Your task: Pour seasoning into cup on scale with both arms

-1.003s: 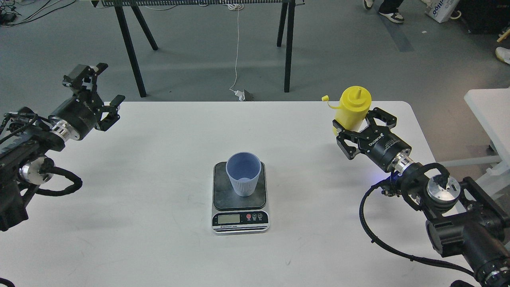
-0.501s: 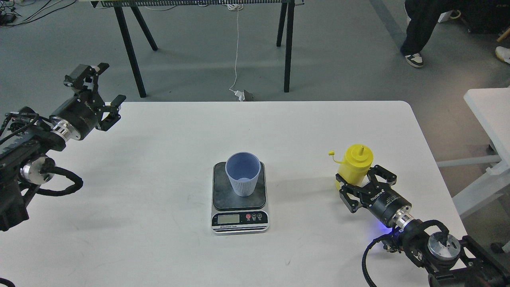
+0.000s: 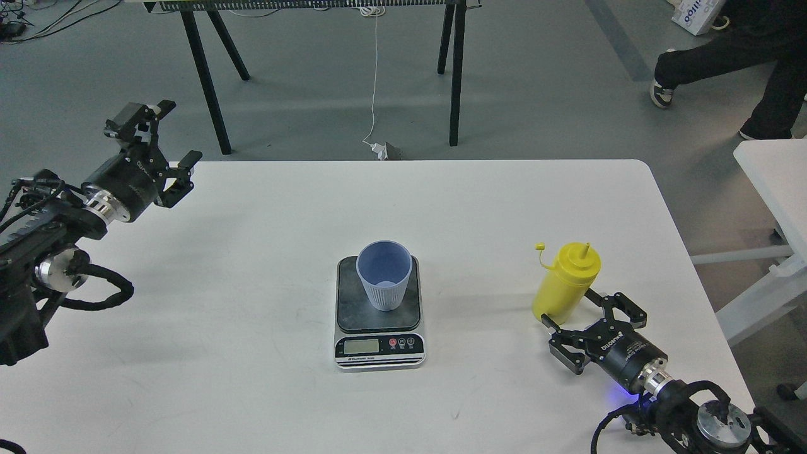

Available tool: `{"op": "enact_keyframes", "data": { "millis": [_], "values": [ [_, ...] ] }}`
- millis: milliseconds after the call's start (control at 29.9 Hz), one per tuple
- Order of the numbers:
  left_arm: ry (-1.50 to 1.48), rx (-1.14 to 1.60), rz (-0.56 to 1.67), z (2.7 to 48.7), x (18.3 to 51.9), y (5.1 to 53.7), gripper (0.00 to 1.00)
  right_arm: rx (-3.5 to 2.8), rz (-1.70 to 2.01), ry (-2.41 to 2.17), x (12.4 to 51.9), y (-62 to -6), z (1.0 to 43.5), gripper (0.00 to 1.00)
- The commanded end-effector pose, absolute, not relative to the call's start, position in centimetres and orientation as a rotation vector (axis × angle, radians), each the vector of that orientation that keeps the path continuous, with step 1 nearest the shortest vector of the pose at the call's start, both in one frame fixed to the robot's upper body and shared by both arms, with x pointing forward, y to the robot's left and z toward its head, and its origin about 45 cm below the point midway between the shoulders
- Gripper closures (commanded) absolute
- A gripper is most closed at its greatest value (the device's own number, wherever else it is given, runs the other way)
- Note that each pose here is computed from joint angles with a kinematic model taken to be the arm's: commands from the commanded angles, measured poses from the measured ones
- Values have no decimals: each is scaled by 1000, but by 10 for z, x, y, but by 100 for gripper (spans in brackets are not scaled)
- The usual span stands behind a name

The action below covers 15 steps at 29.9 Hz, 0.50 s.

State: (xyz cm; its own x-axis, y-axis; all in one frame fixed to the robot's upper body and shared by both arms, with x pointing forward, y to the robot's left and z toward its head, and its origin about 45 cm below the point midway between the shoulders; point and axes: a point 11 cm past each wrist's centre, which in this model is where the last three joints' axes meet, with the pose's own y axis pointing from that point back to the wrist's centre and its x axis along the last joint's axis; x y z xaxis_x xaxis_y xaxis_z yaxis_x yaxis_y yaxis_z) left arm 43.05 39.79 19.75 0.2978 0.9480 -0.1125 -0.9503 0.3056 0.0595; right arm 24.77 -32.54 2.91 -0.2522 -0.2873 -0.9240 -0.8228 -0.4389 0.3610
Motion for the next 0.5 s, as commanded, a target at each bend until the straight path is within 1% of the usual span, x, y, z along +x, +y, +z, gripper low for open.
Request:
{"op": "enact_keyframes", "data": {
  "millis": [0,100,234,301,334,468],
  "values": [
    [132,-20,1262,199,431,398,1,-1599,1724,1361,228,-342,37,5],
    [133,-22,1262,199,431,398,1,-1657,1677,1321,220,-357,69,5],
    [134,-21,1263,198,431,399,1,-1776,1544,1334,240,-390,120,4],
    [135,-20,1263,198,430,399,1,-1855,1445,1330,269,-400,149,4],
    [138,-20,1262,197,430,398,1,-1910,1387,1320,290,-402,167,3],
    [141,-17,1264,195,429,399,1,-2004,1304,1357,339,-410,195,3]
  ]
}}
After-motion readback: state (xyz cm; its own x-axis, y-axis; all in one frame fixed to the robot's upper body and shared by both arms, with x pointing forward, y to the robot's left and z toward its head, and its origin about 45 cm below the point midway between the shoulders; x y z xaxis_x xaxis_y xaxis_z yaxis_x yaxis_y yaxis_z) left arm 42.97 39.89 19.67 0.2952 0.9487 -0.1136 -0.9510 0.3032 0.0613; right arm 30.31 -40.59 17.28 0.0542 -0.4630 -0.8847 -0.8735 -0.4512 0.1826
